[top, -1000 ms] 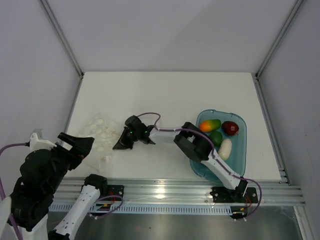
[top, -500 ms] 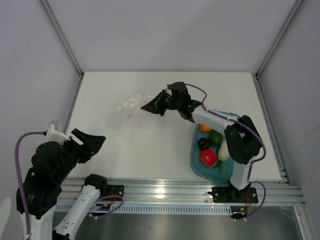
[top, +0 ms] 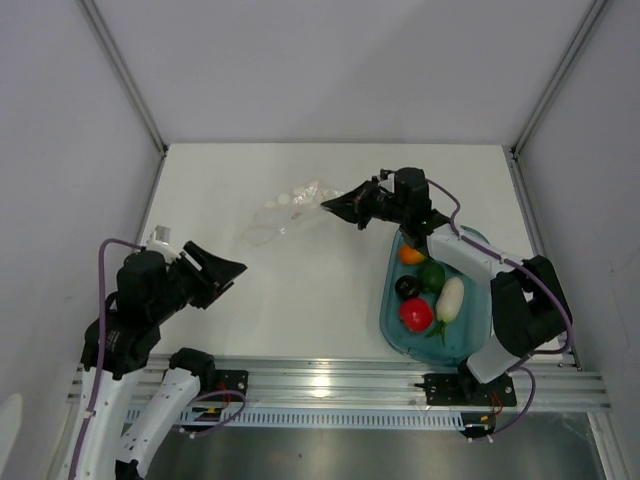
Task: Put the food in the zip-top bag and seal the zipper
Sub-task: Pick up the zipper food storage bag at the center of the board.
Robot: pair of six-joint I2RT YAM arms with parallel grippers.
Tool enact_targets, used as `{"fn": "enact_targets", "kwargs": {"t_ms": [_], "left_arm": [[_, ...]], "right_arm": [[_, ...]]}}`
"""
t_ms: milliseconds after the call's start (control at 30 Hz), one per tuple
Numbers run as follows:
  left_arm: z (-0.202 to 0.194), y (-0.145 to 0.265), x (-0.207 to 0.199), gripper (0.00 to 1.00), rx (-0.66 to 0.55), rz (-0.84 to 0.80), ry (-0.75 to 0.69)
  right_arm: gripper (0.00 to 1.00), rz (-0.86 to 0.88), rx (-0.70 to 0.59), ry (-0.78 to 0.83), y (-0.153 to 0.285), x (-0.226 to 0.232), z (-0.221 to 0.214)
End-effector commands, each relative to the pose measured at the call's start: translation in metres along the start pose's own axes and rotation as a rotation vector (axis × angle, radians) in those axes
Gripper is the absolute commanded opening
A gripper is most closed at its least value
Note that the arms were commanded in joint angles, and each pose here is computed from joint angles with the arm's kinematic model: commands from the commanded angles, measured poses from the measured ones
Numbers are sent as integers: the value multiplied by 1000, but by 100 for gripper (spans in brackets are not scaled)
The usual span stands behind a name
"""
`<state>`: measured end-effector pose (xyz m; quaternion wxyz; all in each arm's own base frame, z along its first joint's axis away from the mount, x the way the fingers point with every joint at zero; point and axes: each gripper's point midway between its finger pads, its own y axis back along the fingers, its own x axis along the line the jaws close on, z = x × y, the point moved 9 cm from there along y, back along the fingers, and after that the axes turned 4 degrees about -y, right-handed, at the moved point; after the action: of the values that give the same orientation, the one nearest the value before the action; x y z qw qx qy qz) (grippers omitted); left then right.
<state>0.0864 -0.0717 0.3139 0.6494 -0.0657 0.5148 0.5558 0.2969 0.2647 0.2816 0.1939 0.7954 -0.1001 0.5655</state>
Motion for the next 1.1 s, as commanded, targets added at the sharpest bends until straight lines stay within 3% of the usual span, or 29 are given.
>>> {"fn": "enact_targets", "kwargs": {"t_ms": [0, 400, 800, 1067], "left_arm": [[-2, -16, -7, 61, 64, -71, 125], [1, -62, -6, 69, 146, -182, 431], [15, -78, -2, 68, 92, -247, 569], [28, -93, -5, 68, 81, -254, 577]], "right_arm": [[0, 138, 39, 25, 20, 24, -13], [0, 224, 53, 3, 36, 41, -21], [0, 246, 56, -8, 42, 38, -21], [0, 260, 67, -9, 44, 41, -23]]}}
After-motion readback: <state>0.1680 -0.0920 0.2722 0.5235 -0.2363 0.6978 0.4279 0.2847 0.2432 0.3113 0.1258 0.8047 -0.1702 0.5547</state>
